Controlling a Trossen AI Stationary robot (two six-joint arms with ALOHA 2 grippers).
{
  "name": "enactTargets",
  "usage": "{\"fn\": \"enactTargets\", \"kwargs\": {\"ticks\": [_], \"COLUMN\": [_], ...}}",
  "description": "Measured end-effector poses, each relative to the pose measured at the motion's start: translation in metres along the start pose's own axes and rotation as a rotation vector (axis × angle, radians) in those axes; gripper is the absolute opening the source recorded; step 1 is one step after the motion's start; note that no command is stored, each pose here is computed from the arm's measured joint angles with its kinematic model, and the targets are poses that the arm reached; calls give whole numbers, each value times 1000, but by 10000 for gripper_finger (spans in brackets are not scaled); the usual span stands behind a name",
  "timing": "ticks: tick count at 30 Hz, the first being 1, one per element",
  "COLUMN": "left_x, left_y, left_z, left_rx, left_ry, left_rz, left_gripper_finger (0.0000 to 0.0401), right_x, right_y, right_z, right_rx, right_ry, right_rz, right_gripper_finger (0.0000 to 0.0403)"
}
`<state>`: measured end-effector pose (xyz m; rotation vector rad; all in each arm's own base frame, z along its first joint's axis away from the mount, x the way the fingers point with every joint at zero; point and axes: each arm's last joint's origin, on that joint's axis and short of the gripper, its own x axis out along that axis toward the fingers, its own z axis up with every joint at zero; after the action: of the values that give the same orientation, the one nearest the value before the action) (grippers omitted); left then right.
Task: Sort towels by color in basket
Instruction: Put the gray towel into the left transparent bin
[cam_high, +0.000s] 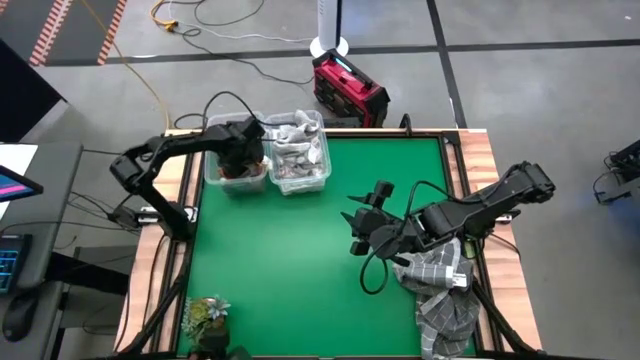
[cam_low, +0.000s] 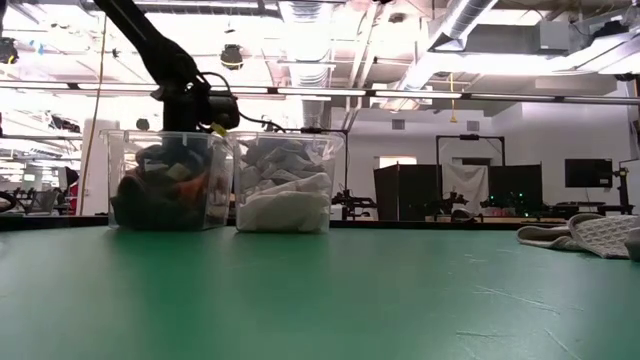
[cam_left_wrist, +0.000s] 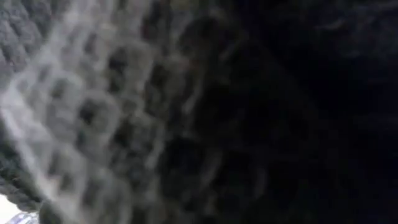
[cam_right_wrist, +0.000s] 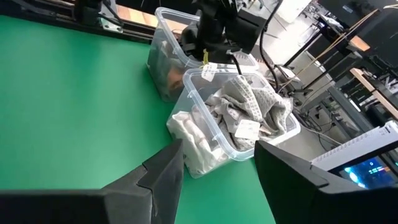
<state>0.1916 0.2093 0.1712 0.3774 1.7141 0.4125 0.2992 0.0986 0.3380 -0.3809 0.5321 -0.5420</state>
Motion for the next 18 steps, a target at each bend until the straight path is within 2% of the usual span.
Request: {"fn": "enactTargets", "kwargs": {"ticks": [5,9,14,18], "left_x": [-1,-3,-6,-20], "left_y": [-2,-4,-5,4], "left_z": [-1,0,1,-1], "left_rx": [-51,-78,-91,-143], "left_ry": [-8,-66,-81,-80], "left_rz": [-18,-86,-115,-109], "left_gripper_finger": [40,55,115,165], "right_x": [-1,-4,-3,-3], "right_y": [1,3,3,3], "right_z": [0,0,0,0], "right_rx": [21,17,17,16], "right_ry": [-1,-4,-4,-4], "right_rz": [5,12,13,12], "right_gripper_finger": [225,225,225,225]}}
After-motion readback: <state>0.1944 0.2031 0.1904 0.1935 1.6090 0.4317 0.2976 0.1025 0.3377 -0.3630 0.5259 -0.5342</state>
